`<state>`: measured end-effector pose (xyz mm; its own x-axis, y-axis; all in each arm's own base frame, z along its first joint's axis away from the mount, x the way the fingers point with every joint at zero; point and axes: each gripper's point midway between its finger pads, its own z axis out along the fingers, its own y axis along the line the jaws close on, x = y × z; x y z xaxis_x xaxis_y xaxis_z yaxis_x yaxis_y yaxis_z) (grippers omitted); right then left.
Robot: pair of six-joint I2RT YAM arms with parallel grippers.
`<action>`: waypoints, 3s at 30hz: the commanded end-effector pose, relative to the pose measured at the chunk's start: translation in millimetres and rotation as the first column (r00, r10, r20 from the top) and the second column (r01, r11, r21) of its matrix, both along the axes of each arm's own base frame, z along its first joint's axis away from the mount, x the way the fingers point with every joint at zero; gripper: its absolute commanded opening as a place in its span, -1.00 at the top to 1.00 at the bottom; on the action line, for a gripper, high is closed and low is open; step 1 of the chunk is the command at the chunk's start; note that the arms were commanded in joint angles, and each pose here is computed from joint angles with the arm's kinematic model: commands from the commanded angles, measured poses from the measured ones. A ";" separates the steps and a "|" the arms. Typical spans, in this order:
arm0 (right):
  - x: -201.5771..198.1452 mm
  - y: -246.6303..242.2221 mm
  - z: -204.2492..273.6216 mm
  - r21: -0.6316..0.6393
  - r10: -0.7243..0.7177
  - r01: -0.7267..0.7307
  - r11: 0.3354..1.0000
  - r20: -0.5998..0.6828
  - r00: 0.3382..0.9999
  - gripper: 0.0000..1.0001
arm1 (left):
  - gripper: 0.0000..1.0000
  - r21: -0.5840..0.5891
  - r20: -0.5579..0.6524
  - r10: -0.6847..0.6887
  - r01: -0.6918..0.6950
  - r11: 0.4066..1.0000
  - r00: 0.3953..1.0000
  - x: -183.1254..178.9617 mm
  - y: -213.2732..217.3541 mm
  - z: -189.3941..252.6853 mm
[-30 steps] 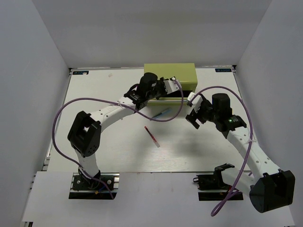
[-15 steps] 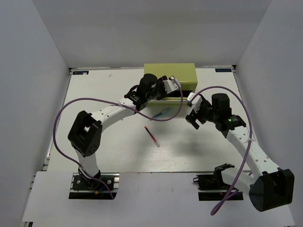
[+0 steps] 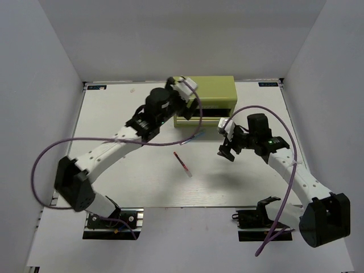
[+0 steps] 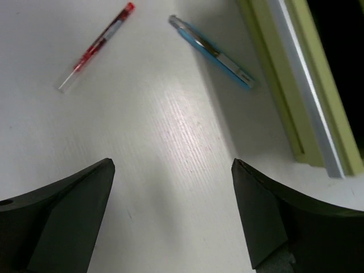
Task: Sort the stationery into containers
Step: Place the pen in the drawer, then pick up the pen from the center of the board, then place the pen in the drawer.
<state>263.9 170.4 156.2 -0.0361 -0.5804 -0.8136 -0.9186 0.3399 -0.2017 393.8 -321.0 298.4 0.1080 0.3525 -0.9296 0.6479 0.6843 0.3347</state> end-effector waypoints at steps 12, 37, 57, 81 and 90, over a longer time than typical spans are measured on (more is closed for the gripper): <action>-25.3 125.9 -46.3 -0.048 0.195 -0.220 0.974 -0.301 0.933 -0.11 | -0.93 -0.395 -0.657 0.355 -0.705 0.589 0.664 -136.2 166.6 -73.4; -16.0 162.9 -138.0 -0.339 -0.297 0.201 0.919 -0.261 0.919 -0.15 | -0.93 -0.377 -0.767 0.353 -0.821 0.430 0.537 -170.6 201.7 -102.0; -51.6 144.9 -90.3 -0.239 0.042 -0.106 0.965 -0.257 0.965 1.00 | -0.91 -0.368 -0.791 0.318 -0.821 0.436 0.523 -173.8 195.1 -109.9; 150.3 97.3 99.0 -0.227 0.101 0.027 0.973 0.531 0.841 1.00 | -0.91 -0.378 -0.810 0.220 -0.771 0.512 0.543 -157.3 153.2 -130.5; 154.8 93.7 58.5 -0.294 0.207 -0.088 0.952 0.405 0.891 1.00 | -0.91 -0.379 -0.812 0.212 -0.768 0.517 0.543 -156.6 150.4 -135.4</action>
